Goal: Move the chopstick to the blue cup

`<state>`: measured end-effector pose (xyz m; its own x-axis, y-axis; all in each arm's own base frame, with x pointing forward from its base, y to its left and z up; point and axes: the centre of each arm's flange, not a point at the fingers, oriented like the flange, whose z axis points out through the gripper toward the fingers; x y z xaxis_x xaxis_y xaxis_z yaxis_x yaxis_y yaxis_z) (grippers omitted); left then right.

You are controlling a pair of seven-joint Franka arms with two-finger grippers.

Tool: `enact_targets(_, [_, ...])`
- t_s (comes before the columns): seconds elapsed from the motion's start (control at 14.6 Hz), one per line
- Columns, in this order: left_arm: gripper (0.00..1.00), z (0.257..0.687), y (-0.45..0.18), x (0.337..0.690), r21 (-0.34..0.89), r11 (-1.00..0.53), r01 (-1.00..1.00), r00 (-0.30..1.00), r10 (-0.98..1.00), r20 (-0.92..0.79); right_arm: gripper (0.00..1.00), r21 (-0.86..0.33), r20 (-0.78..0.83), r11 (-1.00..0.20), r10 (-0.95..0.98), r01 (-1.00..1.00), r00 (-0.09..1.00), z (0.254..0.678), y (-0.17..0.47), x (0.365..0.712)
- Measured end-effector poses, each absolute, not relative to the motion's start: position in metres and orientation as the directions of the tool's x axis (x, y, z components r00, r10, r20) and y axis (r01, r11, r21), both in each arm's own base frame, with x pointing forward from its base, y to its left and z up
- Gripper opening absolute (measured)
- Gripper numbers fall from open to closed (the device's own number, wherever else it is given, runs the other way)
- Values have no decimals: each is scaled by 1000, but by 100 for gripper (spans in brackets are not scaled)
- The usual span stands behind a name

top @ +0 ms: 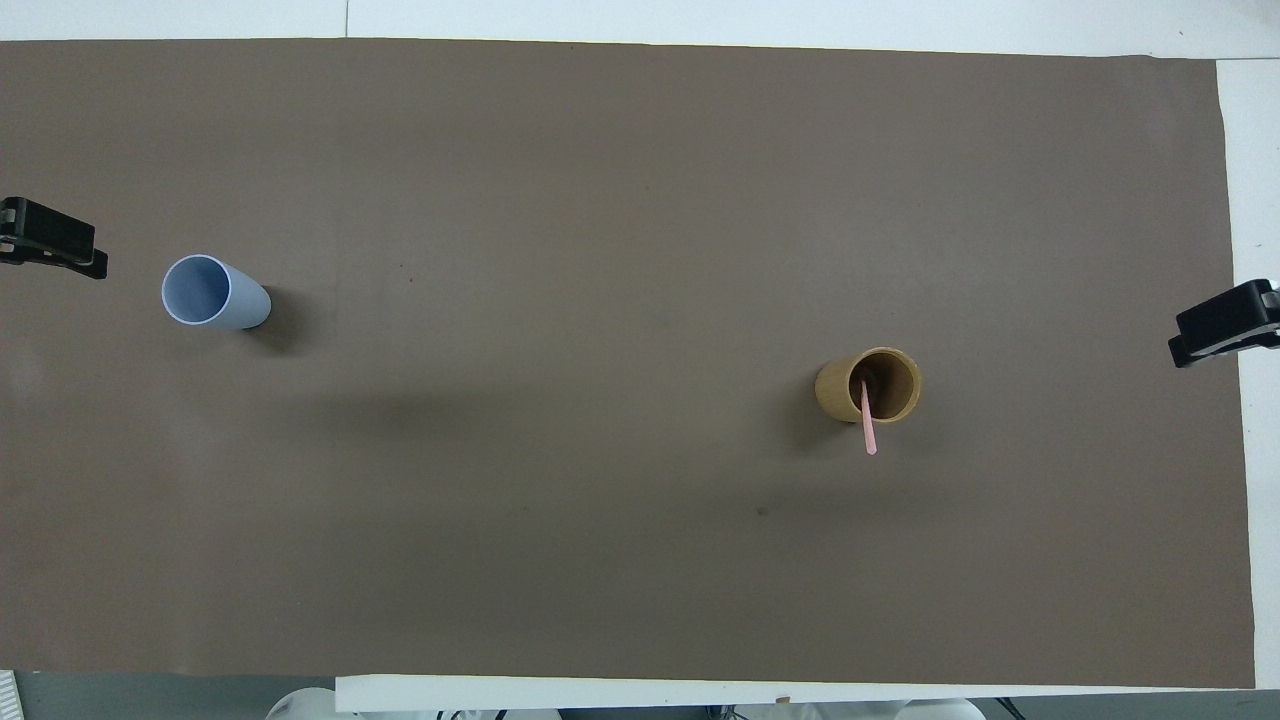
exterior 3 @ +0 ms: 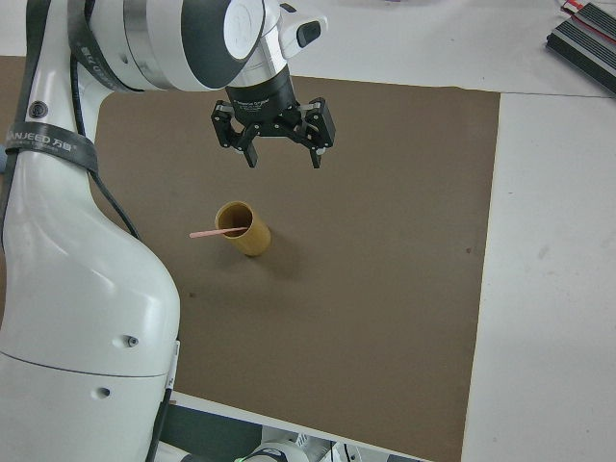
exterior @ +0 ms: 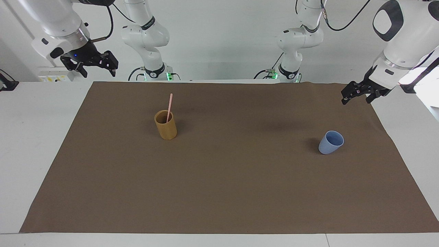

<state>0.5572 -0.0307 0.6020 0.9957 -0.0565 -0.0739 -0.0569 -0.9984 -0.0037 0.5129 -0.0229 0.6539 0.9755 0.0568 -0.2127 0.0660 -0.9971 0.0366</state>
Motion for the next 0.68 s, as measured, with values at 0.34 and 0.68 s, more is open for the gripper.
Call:
enact_targets(0.34, [100, 593, -13, 567, -7, -998, 67, 998, 67, -3, 100, 37, -213, -997, 57, 66, 975, 654, -23, 513])
enact_targets(0.68, [100, 482, 12, 592, 4, -993, 120, 992, 120, 48, 100, 37, -213, -997, 57, 66, 975, 654, -23, 513])
